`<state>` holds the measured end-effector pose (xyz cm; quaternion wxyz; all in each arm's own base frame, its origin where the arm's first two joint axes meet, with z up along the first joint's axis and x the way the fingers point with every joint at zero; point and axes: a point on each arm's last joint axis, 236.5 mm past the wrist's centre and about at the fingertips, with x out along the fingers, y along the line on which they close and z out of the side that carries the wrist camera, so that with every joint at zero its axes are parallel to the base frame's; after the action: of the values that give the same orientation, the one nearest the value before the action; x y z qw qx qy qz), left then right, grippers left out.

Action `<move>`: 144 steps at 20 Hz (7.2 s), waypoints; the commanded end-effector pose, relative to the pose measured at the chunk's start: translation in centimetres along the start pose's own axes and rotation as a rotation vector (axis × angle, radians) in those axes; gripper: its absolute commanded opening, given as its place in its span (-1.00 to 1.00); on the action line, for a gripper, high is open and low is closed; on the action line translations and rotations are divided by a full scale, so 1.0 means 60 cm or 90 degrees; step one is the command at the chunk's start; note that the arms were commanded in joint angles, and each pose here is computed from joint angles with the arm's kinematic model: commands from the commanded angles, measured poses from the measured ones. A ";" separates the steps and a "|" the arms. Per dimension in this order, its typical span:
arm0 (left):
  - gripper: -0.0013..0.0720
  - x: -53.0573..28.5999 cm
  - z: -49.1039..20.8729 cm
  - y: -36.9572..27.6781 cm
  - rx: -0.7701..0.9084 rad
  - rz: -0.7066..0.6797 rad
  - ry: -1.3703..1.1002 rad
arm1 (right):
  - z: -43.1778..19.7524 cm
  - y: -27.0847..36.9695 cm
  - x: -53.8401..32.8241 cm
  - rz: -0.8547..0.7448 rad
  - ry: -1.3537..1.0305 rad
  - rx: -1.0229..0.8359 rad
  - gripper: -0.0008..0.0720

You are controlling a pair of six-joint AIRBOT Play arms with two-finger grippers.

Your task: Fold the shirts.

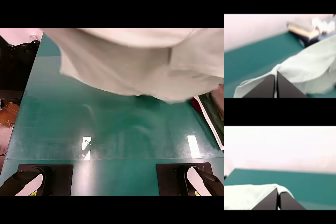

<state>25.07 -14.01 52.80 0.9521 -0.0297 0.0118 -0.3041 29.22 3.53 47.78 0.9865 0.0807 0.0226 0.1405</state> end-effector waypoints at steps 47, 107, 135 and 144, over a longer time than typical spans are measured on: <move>-0.89 0.194 -0.887 0.374 -0.179 0.270 0.629 | -0.796 -0.316 0.274 -0.189 0.748 0.116 -0.94; -0.89 -0.109 -1.023 0.058 -0.541 0.188 0.888 | -0.685 -0.138 0.038 0.036 0.748 0.320 -0.13; -0.89 -0.037 -0.934 0.093 -0.455 0.138 0.804 | -0.946 -0.095 -0.180 -0.134 0.961 0.370 -0.93; -0.89 -0.060 -0.806 0.064 -0.387 0.124 0.668 | -0.743 -0.124 -0.107 -0.122 0.830 0.239 -0.94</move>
<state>22.75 -11.22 2.12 0.7655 -0.1470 0.6034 -0.1684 20.01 1.98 -1.14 0.7072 0.1630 0.6848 0.0655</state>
